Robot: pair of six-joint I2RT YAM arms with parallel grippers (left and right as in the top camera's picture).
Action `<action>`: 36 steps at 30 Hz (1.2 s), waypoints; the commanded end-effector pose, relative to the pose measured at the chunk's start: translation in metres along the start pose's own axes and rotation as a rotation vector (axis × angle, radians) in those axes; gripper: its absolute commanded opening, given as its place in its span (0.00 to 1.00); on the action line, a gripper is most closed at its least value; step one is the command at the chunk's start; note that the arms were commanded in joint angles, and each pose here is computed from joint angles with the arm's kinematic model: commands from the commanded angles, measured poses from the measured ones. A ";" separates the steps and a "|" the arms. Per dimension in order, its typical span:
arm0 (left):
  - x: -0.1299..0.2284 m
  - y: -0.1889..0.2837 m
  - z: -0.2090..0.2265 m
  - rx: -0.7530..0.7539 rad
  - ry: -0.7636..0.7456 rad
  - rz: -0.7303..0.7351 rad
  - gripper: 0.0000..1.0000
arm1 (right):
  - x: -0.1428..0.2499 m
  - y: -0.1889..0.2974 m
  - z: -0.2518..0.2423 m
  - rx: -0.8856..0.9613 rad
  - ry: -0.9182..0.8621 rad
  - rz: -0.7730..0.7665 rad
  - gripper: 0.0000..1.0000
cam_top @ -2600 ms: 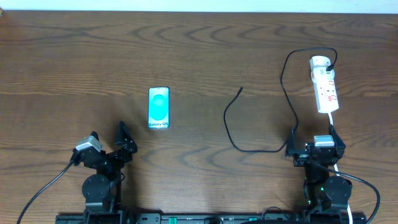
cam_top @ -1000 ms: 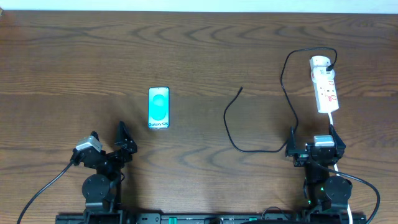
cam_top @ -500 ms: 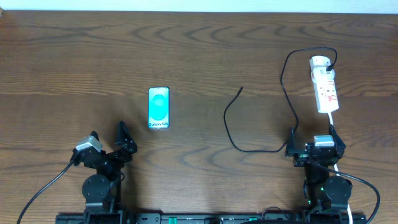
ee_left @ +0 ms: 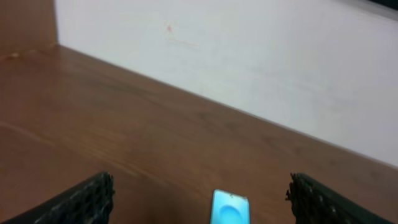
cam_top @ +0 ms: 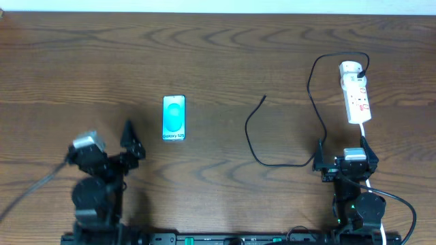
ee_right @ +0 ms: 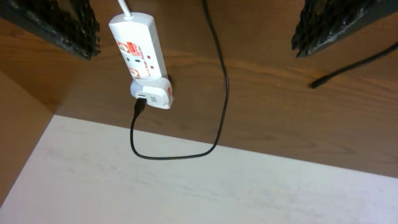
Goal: Plug charger to phone and switch on socket
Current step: 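Raise the left arm and move the left gripper above the phone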
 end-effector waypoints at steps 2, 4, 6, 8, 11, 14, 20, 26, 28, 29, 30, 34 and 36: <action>-0.044 -0.022 -0.034 0.022 -0.073 0.137 0.91 | 0.000 0.000 0.001 -0.005 0.011 -0.004 0.99; -0.060 -0.039 -0.044 -0.017 -0.079 0.216 0.91 | 0.000 0.000 0.001 -0.005 0.011 -0.004 0.99; -0.072 -0.058 -0.055 -0.038 -0.100 0.307 0.91 | 0.000 0.000 0.001 -0.006 0.011 -0.004 0.99; -0.081 -0.078 -0.063 -0.057 -0.109 0.401 0.91 | 0.000 0.000 0.001 -0.005 0.011 -0.004 0.99; -0.088 -0.110 -0.072 -0.102 -0.114 0.541 0.91 | 0.000 0.000 0.001 -0.005 0.011 -0.004 0.99; -0.089 -0.135 -0.075 -0.151 -0.115 0.639 0.91 | 0.000 0.000 0.001 -0.005 0.011 -0.004 0.99; -0.070 -0.157 -0.078 -0.068 -0.197 0.816 0.91 | 0.000 0.000 0.001 -0.005 0.011 -0.004 0.99; -0.059 -0.155 -0.074 -0.067 -0.200 0.894 0.91 | 0.000 0.000 0.001 -0.005 0.011 -0.004 0.99; -0.059 -0.154 -0.074 -0.068 -0.199 0.898 0.91 | 0.000 0.000 0.001 -0.005 0.011 -0.003 0.99; -0.059 -0.154 -0.074 -0.069 -0.199 0.900 0.91 | 0.000 0.000 0.001 -0.005 0.011 -0.004 0.99; -0.059 -0.154 -0.074 -0.070 -0.199 0.901 0.91 | 0.000 0.000 0.001 -0.005 0.011 -0.004 0.99; -0.058 -0.154 -0.074 -0.070 -0.199 0.903 0.89 | 0.000 0.000 0.001 -0.005 0.011 -0.004 0.99; -0.059 -0.154 -0.074 -0.069 -0.199 0.900 0.46 | 0.000 0.000 0.001 -0.005 0.011 -0.004 0.99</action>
Point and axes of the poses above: each gripper's point midway between its finger pads, its own y axis back along the fingers, its own z axis along the line the jaws close on, x = y × z, the point moved 9 cm from there along y, back along the fingers, and after that the axes turned 10 degrees about y, right-handed, at the moved point
